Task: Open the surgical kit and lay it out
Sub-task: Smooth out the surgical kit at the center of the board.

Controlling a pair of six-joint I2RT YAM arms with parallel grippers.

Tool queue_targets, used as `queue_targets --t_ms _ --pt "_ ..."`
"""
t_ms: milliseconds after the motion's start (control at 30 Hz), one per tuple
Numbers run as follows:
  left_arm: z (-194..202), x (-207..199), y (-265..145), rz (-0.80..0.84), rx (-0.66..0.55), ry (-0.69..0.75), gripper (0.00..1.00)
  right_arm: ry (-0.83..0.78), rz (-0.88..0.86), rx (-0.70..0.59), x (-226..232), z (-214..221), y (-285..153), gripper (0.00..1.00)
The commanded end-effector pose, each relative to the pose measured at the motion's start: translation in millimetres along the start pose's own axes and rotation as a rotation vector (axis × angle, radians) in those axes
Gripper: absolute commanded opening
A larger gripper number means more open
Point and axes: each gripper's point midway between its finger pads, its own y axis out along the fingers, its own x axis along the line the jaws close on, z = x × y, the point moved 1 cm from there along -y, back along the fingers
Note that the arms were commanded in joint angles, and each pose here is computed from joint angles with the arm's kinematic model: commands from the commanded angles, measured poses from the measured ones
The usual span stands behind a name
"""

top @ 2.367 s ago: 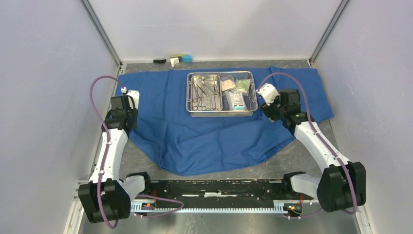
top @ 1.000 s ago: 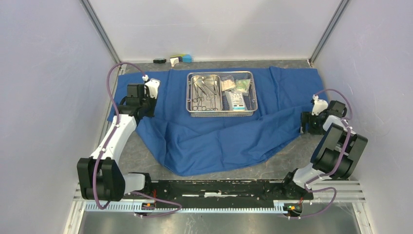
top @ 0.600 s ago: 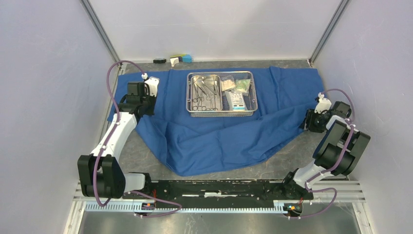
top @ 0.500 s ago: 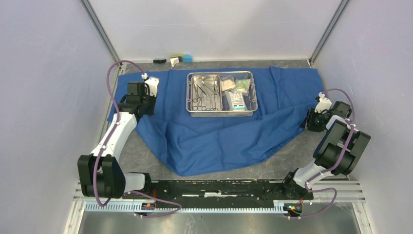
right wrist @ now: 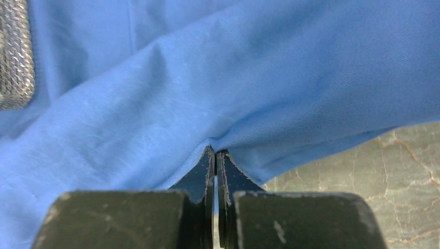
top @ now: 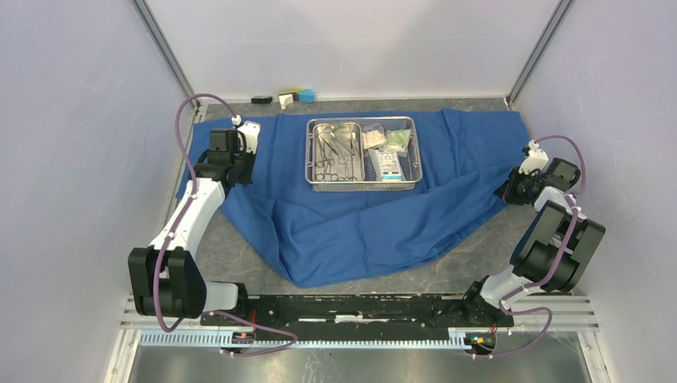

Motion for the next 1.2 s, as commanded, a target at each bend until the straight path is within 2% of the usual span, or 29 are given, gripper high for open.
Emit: queue_targets --t_ms 0,133,300,400,633,767,933,1167 --pt "-27 9 -4 -0.040 -0.062 -0.020 0.02 -0.091 0.030 -0.154 6 -64 1 0.00" --pt "-27 11 -3 -0.050 -0.056 -0.023 0.02 -0.165 0.088 -0.192 24 -86 10 0.01" --pt "-27 13 -2 -0.063 -0.047 -0.012 0.02 -0.271 0.122 -0.183 48 -104 30 0.07" --pt "-26 13 -1 -0.065 -0.042 -0.007 0.02 -0.307 0.119 -0.145 56 -111 47 0.15" --pt "-28 13 3 -0.060 -0.037 -0.003 0.02 -0.319 0.119 -0.090 54 -117 67 0.46" --pt "-34 12 6 -0.046 -0.045 -0.003 0.02 -0.339 0.131 -0.072 52 -118 59 0.56" --pt "-47 11 4 -0.028 -0.074 0.002 0.02 -0.319 0.097 -0.068 49 -108 22 0.67" --pt "-50 4 6 0.011 -0.090 0.016 0.02 -0.291 0.031 0.027 58 -51 -21 0.77"
